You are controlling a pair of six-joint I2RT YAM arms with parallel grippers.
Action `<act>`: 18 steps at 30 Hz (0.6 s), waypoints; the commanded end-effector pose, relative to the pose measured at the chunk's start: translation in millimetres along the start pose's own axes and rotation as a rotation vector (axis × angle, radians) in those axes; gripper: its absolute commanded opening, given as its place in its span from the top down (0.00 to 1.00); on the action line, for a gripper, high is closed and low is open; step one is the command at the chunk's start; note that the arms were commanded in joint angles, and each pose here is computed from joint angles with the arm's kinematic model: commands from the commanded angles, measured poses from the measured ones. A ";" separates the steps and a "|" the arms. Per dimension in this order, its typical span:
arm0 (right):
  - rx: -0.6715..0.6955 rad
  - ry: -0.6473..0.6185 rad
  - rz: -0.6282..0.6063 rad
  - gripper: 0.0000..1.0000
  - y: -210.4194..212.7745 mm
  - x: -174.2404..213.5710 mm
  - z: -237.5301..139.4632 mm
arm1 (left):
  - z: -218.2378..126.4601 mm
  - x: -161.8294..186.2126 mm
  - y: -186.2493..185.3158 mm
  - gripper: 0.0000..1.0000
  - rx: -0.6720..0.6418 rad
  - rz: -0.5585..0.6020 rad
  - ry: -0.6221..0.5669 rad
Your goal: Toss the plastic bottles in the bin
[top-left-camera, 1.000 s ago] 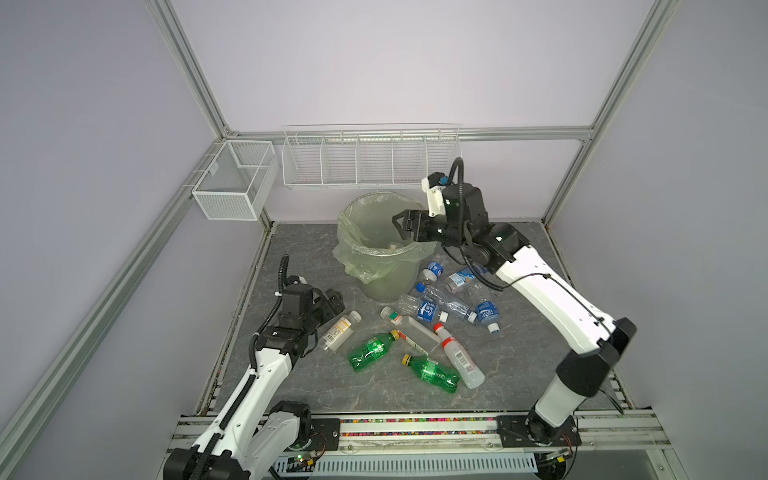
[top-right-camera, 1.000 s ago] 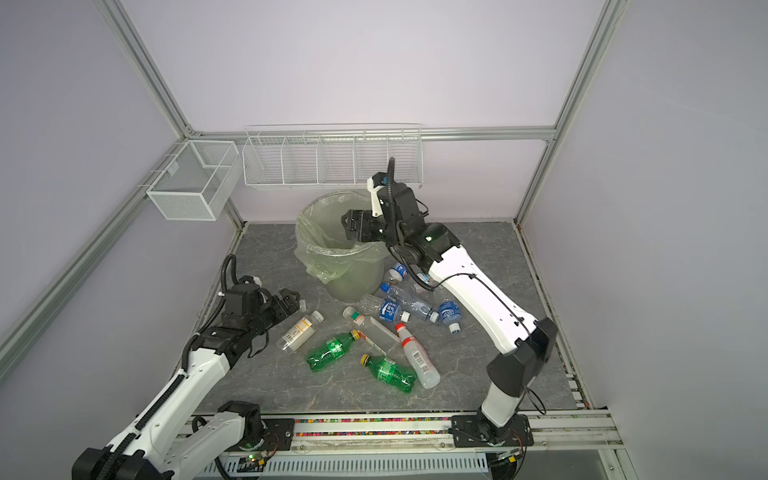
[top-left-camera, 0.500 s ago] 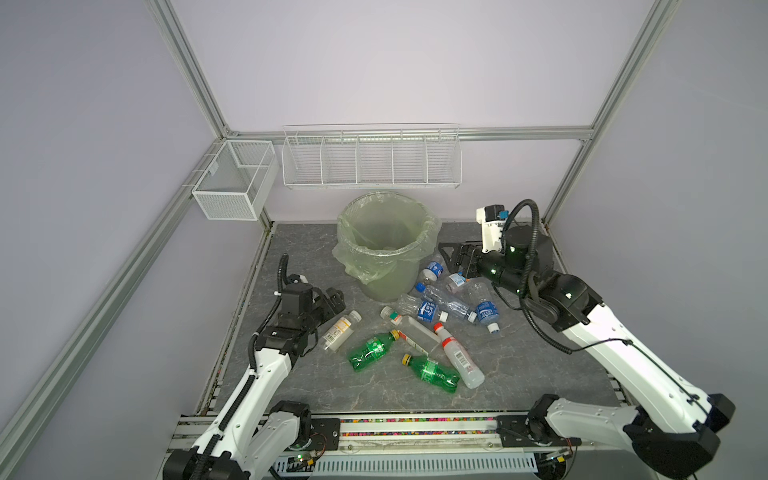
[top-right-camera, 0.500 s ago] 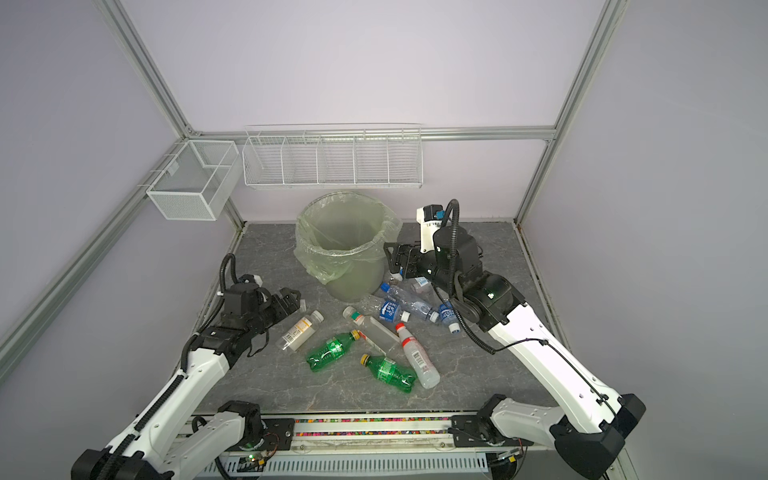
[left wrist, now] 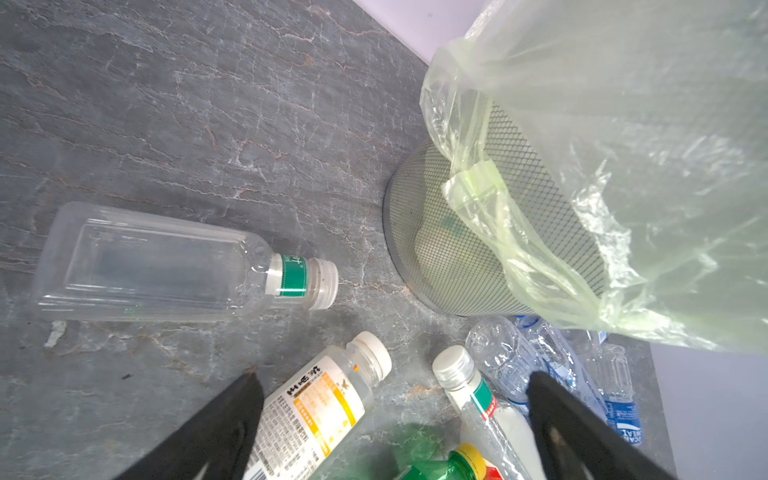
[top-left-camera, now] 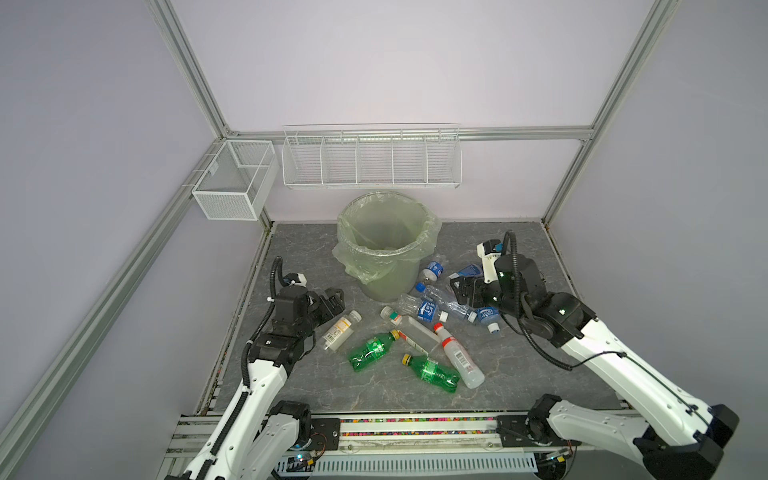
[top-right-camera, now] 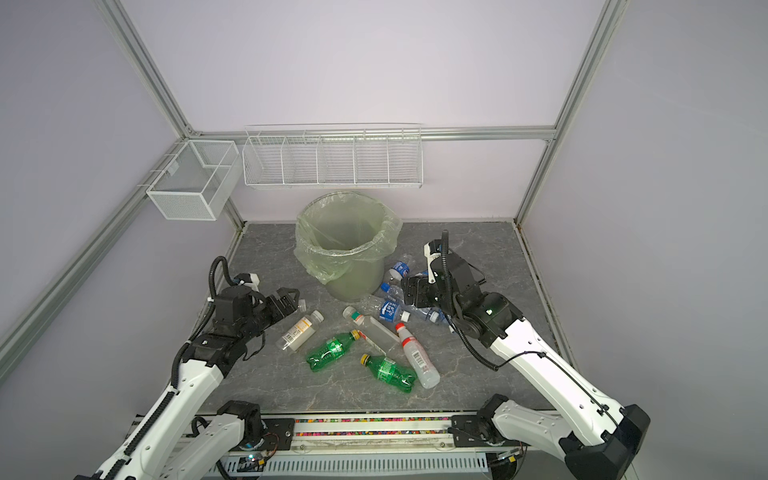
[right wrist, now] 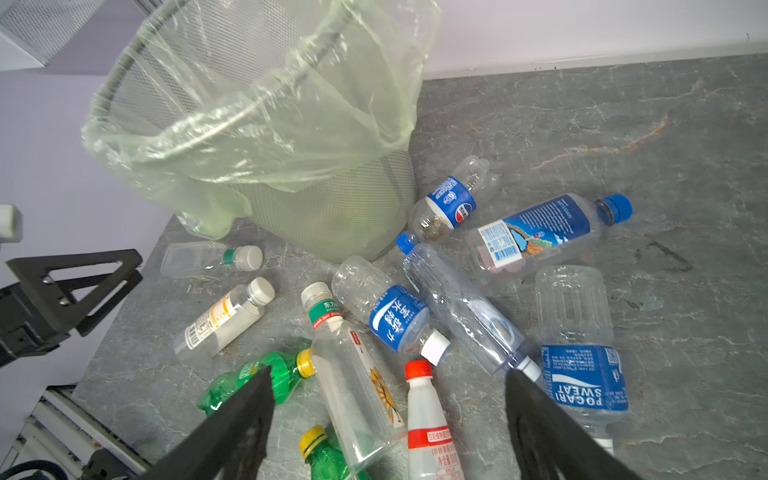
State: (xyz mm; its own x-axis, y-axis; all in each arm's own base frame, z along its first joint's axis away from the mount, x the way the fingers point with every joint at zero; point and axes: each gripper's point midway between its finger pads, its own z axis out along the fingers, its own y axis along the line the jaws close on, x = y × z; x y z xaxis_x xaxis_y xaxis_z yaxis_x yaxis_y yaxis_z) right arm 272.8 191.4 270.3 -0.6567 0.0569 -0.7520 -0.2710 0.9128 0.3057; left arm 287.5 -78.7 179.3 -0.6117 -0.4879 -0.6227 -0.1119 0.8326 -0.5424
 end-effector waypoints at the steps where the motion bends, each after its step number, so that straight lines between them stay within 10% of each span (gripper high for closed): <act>1: 0.026 0.022 0.045 0.12 -13.5 21.1 3.2 | -4.7 1.0 -4.6 0.01 0.005 0.029 0.027; 18: 0.080 0.105 0.077 0.12 -40.4 72.9 8.4 | 6.0 25.4 37.5 0.01 -0.183 -0.008 0.101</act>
State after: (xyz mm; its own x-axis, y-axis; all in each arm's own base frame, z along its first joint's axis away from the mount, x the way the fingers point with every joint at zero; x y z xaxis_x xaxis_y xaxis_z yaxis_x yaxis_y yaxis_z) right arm 243.0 168.0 207.8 -0.7410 0.0712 -0.6678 -0.1921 0.9303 0.3124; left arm 279.1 -69.9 150.7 -0.6689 -0.4727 -0.5738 -0.1953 0.8565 -0.4778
